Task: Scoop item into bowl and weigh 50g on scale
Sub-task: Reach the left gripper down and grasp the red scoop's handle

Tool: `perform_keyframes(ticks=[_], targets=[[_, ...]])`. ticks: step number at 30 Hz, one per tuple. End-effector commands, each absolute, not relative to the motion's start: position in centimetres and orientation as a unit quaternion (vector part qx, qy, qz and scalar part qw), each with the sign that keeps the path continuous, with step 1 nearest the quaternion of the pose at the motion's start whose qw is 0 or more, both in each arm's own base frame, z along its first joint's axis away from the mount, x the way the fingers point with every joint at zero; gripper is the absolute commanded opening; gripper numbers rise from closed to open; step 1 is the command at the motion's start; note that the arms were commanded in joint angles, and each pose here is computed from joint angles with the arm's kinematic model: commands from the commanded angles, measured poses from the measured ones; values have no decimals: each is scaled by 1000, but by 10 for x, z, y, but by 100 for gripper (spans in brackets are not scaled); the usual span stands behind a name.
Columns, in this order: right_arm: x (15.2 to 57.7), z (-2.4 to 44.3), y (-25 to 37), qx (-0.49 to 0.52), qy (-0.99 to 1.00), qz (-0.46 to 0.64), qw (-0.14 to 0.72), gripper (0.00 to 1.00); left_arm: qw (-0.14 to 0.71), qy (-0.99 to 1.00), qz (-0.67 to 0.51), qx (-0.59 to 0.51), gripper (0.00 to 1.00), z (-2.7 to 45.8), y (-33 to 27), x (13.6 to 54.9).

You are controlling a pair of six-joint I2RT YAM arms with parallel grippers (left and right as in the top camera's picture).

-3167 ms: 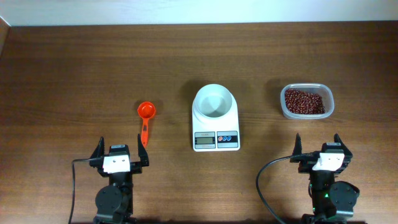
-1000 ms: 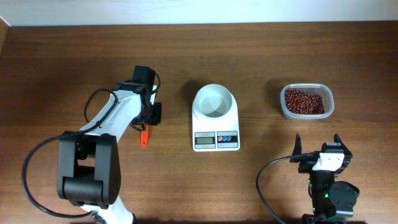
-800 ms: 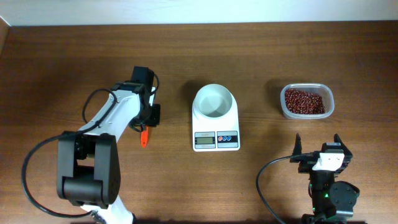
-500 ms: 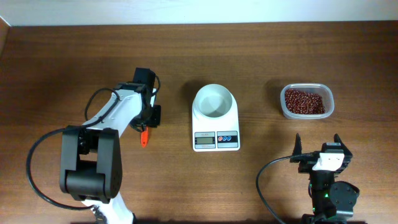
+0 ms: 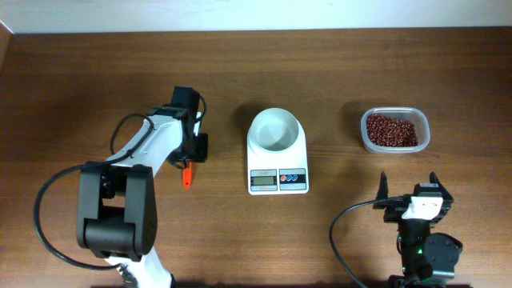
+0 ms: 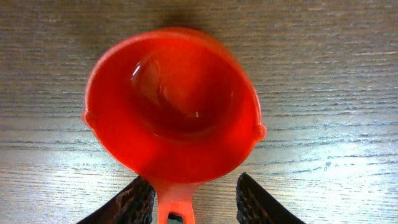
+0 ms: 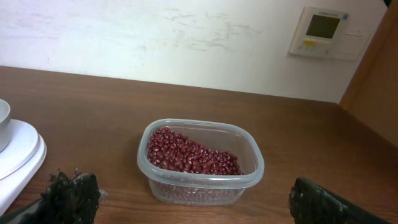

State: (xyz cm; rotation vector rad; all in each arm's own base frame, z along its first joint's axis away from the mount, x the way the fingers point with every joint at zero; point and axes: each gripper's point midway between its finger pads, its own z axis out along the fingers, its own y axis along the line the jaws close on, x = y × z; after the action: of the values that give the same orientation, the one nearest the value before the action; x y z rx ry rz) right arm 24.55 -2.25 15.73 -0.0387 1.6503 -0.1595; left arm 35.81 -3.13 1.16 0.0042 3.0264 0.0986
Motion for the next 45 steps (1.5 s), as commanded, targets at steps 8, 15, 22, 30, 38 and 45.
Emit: perform_keyframes(ticks=[8,15,22,30,38,45], targets=[[245,155,-24,-11,736,-71,673,99,66,997,26,-3,32,1,-31,362],[245,155,-24,-11,736,-71,673,99,70,997,31,-15,30,-6,-29,359],[245,155,-24,-11,736,-71,673,98,90,995,28,-16,31,-4,-30,369],[245,155,-24,-11,736,-71,673,99,106,994,25,-17,30,-3,-31,377],[245,155,-24,-11,736,-71,673,99,106,994,25,-17,23,-3,-31,377],[245,155,-24,-11,736,-71,673,99,107,994,25,-17,19,-3,-31,377]])
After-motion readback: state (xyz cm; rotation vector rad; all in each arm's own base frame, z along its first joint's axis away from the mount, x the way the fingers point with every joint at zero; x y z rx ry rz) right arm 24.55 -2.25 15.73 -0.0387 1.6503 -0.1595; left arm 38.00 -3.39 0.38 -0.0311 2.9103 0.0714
